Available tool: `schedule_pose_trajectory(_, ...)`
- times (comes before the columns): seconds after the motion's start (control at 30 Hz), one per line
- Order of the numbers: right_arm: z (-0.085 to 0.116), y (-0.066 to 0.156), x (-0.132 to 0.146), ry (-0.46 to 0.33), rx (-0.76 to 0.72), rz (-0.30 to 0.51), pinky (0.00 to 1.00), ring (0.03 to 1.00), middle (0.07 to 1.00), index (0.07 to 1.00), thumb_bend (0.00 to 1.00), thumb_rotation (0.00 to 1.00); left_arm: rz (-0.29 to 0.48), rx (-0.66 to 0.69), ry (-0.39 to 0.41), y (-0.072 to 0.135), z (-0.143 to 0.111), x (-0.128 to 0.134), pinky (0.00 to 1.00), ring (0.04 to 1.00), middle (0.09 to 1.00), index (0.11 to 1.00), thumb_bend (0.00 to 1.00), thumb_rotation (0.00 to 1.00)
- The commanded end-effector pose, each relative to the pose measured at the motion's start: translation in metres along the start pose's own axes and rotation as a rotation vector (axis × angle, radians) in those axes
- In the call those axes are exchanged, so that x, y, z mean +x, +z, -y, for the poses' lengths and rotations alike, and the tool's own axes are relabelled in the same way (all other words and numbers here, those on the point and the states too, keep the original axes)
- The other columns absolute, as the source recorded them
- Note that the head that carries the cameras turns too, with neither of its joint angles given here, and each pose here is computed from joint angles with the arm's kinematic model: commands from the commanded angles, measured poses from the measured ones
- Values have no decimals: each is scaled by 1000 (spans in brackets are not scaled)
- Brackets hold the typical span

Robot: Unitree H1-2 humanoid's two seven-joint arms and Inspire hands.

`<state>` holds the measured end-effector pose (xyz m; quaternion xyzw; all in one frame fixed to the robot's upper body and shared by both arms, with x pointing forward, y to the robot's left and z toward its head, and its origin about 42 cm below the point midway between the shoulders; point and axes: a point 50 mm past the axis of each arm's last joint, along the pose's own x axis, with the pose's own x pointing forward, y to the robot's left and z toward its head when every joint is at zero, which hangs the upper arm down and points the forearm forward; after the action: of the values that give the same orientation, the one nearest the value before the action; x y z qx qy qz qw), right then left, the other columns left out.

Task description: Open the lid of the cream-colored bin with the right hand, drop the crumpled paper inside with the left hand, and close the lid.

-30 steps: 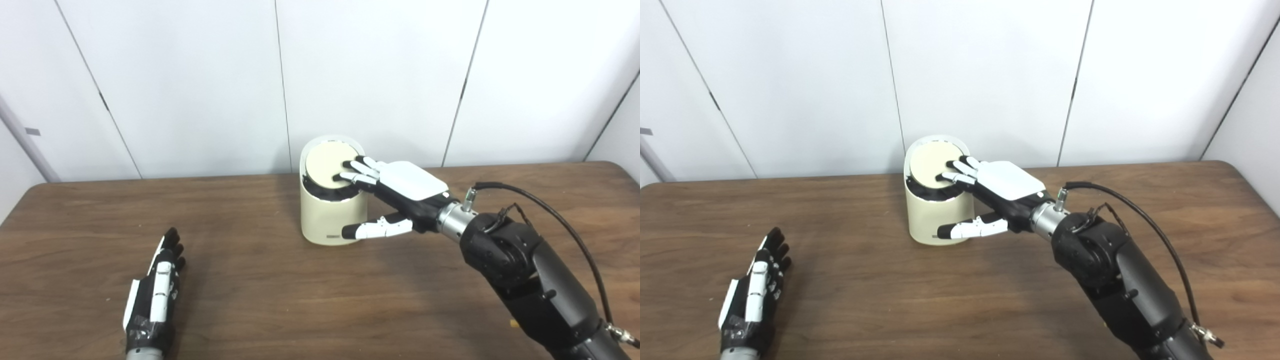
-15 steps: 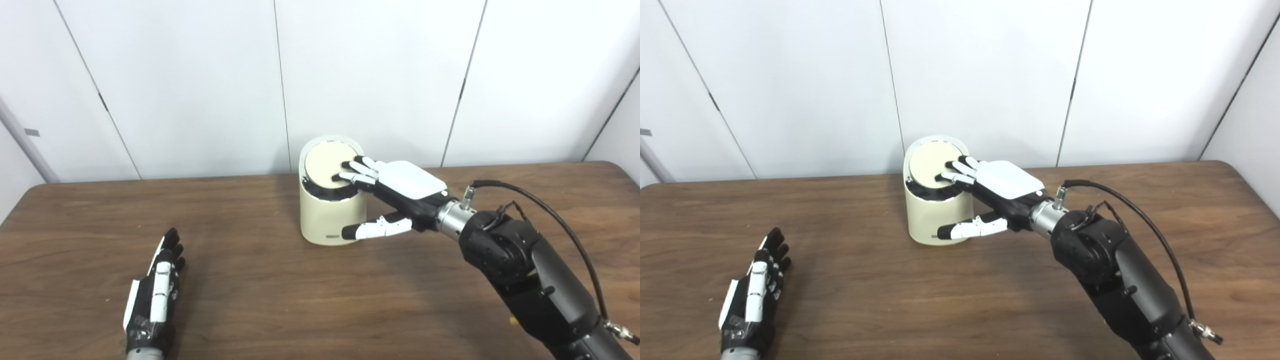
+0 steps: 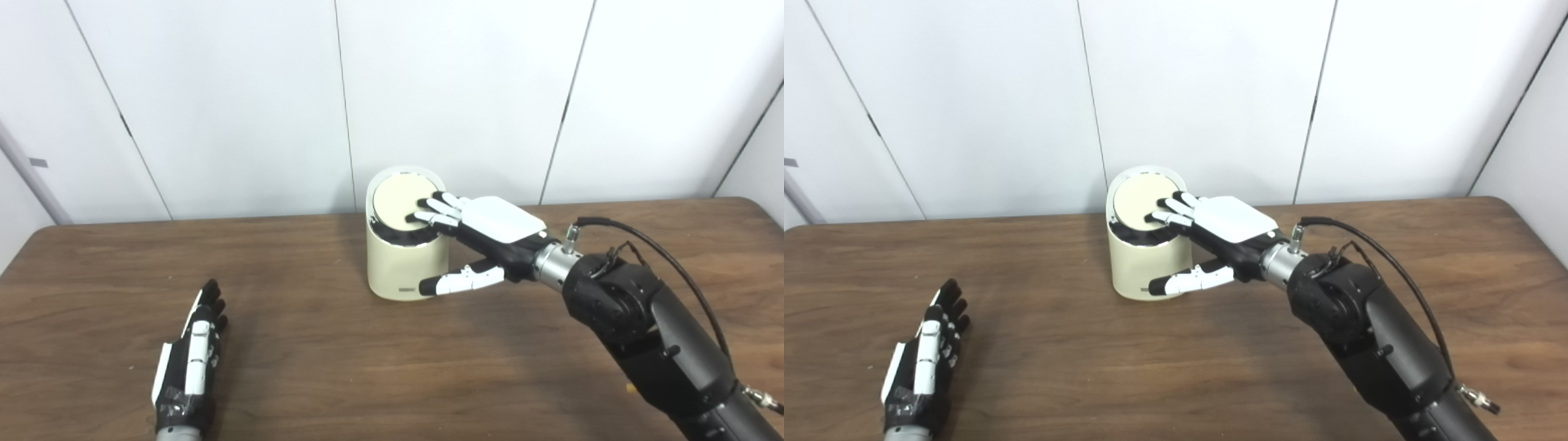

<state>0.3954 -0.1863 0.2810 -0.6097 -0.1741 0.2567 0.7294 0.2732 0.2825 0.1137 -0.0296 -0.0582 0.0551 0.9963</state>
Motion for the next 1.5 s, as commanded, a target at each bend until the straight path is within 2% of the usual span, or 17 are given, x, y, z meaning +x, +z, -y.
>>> schedule_pose_trajectory(0.0,-6,-8,0,92,0,-52,1000,1000,1000,911,678,1000,2,-16,0,-3,6,-3,1000,1000,1000,992,561,924)
schedule_pose_trajectory(0.13,-5,-8,0,72,10,-48,1000,1000,1000,915,679,1000,4,-19,-6,-4,6,-3,1000,1000,1000,997,560,924)
schedule_pose_trajectory(0.4,8,-5,-4,-64,26,-14,971,1000,1000,939,634,1000,5,-21,-11,-7,7,-4,1000,1000,1000,1000,557,920)
schedule_pose_trajectory(0.8,34,6,-12,-204,30,10,1000,1000,1000,954,627,1000,4,-27,-10,-8,8,-4,1000,1000,1000,996,548,903)
schedule_pose_trajectory(1.07,41,9,-17,-221,32,-15,1000,1000,1000,951,582,1000,4,-27,-11,-8,7,-3,1000,1000,1000,996,541,911)
schedule_pose_trajectory(1.47,33,2,-16,-182,31,-13,987,1000,1000,927,636,1000,5,-27,-11,-6,8,-3,1000,1000,1000,998,544,914)
